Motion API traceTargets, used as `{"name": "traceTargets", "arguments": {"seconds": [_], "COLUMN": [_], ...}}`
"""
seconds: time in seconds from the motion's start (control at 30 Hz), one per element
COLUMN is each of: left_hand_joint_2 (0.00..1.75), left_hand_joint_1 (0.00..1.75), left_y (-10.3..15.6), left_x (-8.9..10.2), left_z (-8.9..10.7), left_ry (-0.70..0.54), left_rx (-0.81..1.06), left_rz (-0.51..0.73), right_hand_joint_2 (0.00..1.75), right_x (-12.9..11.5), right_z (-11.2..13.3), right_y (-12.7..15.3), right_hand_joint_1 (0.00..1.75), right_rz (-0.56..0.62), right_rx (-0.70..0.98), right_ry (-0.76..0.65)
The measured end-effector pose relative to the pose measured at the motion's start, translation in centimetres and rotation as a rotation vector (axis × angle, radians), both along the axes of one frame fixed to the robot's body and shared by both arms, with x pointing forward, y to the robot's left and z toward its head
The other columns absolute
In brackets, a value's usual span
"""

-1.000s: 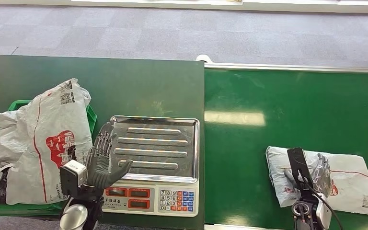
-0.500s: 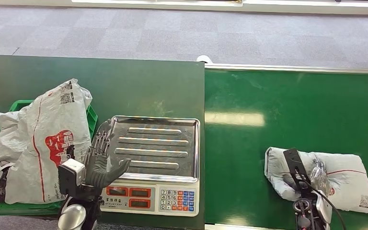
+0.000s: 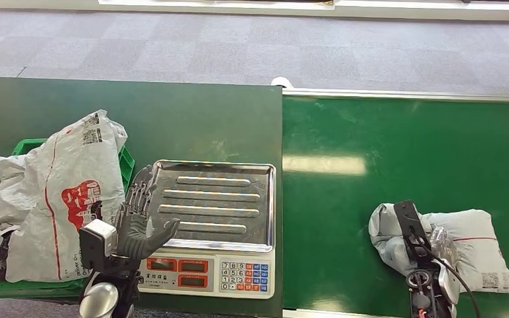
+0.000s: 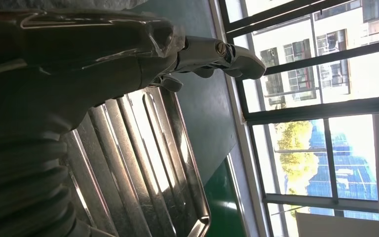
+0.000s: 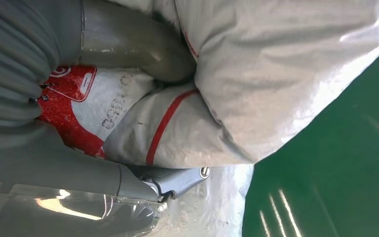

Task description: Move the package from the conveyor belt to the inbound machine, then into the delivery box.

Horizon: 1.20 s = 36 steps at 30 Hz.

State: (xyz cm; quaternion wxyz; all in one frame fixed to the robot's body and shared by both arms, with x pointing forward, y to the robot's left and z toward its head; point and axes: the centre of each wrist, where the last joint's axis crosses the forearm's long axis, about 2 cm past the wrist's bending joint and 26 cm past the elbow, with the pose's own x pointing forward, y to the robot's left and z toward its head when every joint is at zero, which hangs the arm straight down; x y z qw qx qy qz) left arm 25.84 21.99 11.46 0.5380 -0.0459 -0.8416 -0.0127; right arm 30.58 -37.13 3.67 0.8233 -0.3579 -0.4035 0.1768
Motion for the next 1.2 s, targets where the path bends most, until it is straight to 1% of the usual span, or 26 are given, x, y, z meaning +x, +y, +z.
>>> {"name": "traceTargets", "arguments": {"seconds": [0.2,0.37,0.43,0.57,0.73,0.8,0.87,1.03,1.2], "left_hand_joint_2": [1.75,1.75,1.75,1.75,1.75,1.75,1.75,1.75,1.75], "left_hand_joint_1": [0.00,0.00,0.00,0.00,0.00,0.00,0.00,0.00,0.00], "left_y": [0.0,0.1,0.1,0.1,0.1,0.1,0.0,-0.6,-1.1], "left_x": [0.0,-0.1,-0.3,-0.7,-0.8,-0.8,-0.7,0.0,0.6], "left_z": [0.0,-0.1,-0.2,-0.5,-0.6,-0.6,-0.6,-0.4,-0.2], "left_ry": [-0.001,-0.003,-0.006,-0.019,-0.025,-0.031,-0.037,-0.054,-0.067], "left_rx": [0.001,0.009,0.007,-0.004,-0.006,-0.011,-0.017,-0.031,-0.041], "left_rz": [0.017,0.039,0.045,0.055,0.056,0.054,0.050,0.030,0.012], "right_hand_joint_2": [1.75,1.75,1.75,1.75,1.75,1.75,1.75,1.75,1.75], "right_x": [0.2,0.2,0.1,-0.4,-0.5,-0.9,-1.3,-2.7,-3.4], "right_z": [0.0,-0.1,-0.1,0.5,1.7,2.0,2.6,5.1,7.8], "right_y": [0.3,0.9,1.2,2.3,2.9,3.1,3.3,4.8,7.1], "right_hand_joint_1": [1.75,1.75,1.75,1.75,1.75,1.75,1.75,1.75,1.75], "right_rz": [0.030,0.068,0.082,0.100,0.100,0.093,0.086,0.100,0.147], "right_rx": [0.020,0.075,0.107,0.186,0.207,0.209,0.156,-0.066,-0.160], "right_ry": [-0.031,-0.126,-0.216,-0.491,-0.628,-0.728,-0.842,-1.112,-1.291]}}
